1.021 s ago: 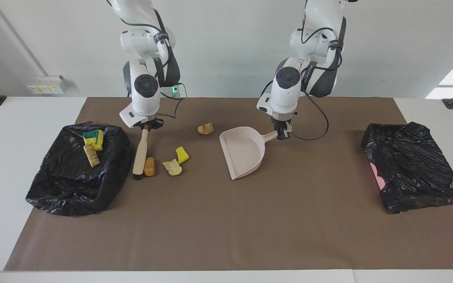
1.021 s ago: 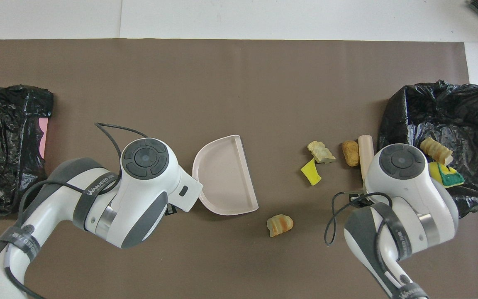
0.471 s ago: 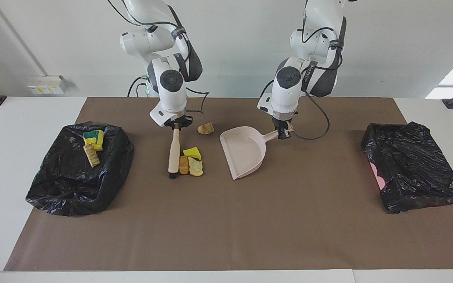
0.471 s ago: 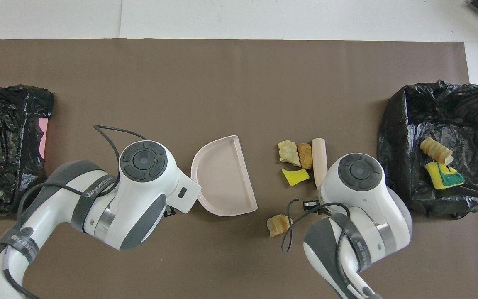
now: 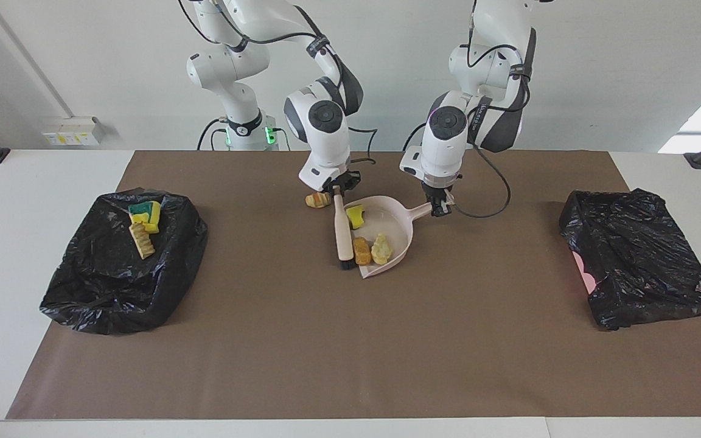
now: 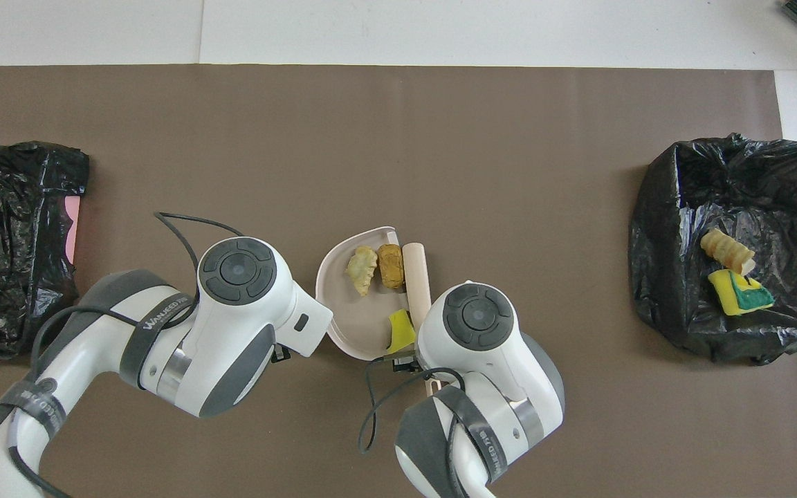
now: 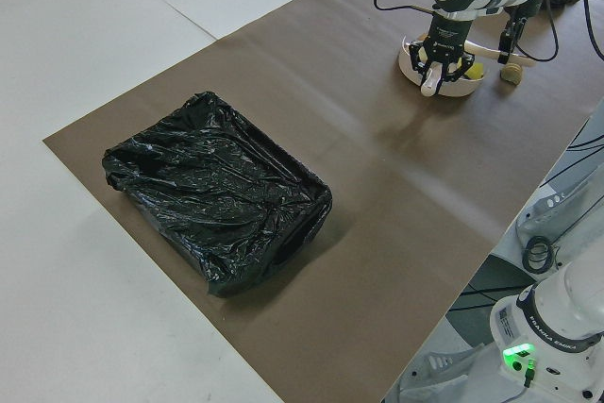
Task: Sweep and dump trash in bin
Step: 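Sweep the trash pile into the dustpan with the right gripper's brush, then sweep the remaining tan trash into the dustpan with the right gripper's brush, then lift the loaded dustpan with the left gripper while the right withdraws, then tip the dustpan over the nearer bin with the left gripper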
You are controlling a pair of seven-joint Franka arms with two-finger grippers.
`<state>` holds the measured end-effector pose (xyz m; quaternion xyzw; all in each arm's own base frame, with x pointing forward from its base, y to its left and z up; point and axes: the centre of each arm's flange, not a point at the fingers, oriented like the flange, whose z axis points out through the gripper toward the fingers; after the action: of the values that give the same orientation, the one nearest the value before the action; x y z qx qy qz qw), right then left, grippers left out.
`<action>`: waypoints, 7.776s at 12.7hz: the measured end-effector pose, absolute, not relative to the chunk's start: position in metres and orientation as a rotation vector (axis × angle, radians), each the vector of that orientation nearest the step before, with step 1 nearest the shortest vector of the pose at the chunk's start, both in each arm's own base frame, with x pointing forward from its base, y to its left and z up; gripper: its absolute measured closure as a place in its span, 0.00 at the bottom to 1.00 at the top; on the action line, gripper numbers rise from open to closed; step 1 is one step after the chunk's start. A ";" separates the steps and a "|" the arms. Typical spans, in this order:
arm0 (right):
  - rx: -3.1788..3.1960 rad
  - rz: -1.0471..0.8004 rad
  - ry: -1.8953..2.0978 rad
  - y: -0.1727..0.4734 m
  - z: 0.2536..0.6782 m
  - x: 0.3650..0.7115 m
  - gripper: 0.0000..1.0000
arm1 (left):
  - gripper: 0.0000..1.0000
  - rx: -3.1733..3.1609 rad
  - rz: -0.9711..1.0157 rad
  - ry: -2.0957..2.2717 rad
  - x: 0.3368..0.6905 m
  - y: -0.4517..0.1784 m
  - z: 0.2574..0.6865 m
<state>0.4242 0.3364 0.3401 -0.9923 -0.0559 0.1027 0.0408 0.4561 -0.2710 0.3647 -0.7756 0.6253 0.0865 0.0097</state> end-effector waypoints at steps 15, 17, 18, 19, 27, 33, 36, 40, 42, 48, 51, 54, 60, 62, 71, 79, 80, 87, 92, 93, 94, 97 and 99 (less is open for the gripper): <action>-3.269 0.631 0.342 0.229 0.379 0.351 0.74 | 0.68 -2.163 0.329 2.268 0.453 -0.267 0.363; -3.241 0.586 0.456 0.234 0.372 0.321 0.74 | 0.68 -2.161 0.330 2.269 0.453 -0.267 0.362; -3.225 0.544 0.511 0.248 0.368 0.309 0.74 | 0.68 -2.161 0.330 2.270 0.453 -0.267 0.362; -3.218 0.490 0.570 0.266 0.360 0.297 0.74 | 0.68 -2.161 0.330 2.270 0.453 -0.267 0.362; -3.102 0.305 0.552 0.386 0.332 0.362 0.74 | 0.68 -2.160 0.328 2.266 0.454 -0.265 0.363; -3.071 0.388 0.242 0.400 0.341 0.372 0.74 | 0.68 -2.387 0.349 1.988 0.451 -0.265 0.359; -3.087 0.480 0.249 0.365 0.361 0.393 0.74 | 0.68 -2.500 0.343 1.826 0.455 -0.259 0.361; -3.128 0.475 0.247 0.304 0.419 0.409 0.74 | 0.68 -2.730 0.285 1.572 0.482 -0.221 0.376; -3.130 0.445 0.202 0.312 0.430 0.399 0.74 | 0.68 -2.827 0.204 1.451 0.502 -0.202 0.400; -3.140 0.341 -0.003 0.420 0.403 0.319 0.74 | 0.68 -2.924 0.224 1.142 0.520 -0.107 0.502; -3.160 0.361 -0.012 0.456 0.358 0.297 0.74 | 0.68 -2.992 0.238 0.940 0.530 -0.033 0.539; -3.165 0.372 -0.008 0.460 0.342 0.299 0.74 | 0.68 -3.040 0.340 0.773 0.534 0.029 0.557; -3.156 0.361 0.030 0.458 0.352 0.310 0.30 | 0.68 -3.042 0.340 0.677 0.522 0.191 0.560; -3.151 0.347 0.078 0.449 0.373 0.337 0.05 | 0.68 -2.977 0.333 0.763 0.514 0.232 0.560; -3.128 0.250 -0.131 0.279 0.525 0.509 0.00 | 0.68 -2.380 0.520 1.284 0.535 0.282 0.561; -3.210 0.067 -0.104 0.087 0.583 0.563 0.00 | 0.68 -1.861 0.693 1.494 0.577 0.243 0.572; -3.210 0.058 -0.085 0.075 0.590 0.561 0.00 | 0.68 -1.806 0.718 1.513 0.581 0.235 0.575; -3.199 0.084 -0.063 -0.039 0.628 0.550 0.00 | 0.68 -1.693 0.745 1.507 0.593 0.203 0.607; -3.185 0.062 0.121 -0.040 0.662 0.535 0.00 | 0.68 -1.955 0.525 1.546 0.584 0.178 0.626; -3.185 0.058 0.126 -0.039 0.663 0.534 0.00 | 0.68 -2.013 0.486 1.546 0.582 0.172 0.625; -3.184 0.057 0.125 -0.039 0.664 0.534 0.00 | 0.68 -2.076 0.458 1.538 0.580 0.166 0.623; -3.183 0.059 0.125 -0.039 0.663 0.534 0.00 | 0.68 -2.320 0.399 1.462 0.574 0.138 0.609; -3.182 0.076 0.124 -0.038 0.663 0.533 0.00 | 0.68 -2.480 0.363 1.355 0.568 0.107 0.607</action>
<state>0.5326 -0.0384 0.6627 -0.9987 0.0390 0.0238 -0.0219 0.5684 0.1068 0.6067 -0.8611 0.4706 0.1260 0.1457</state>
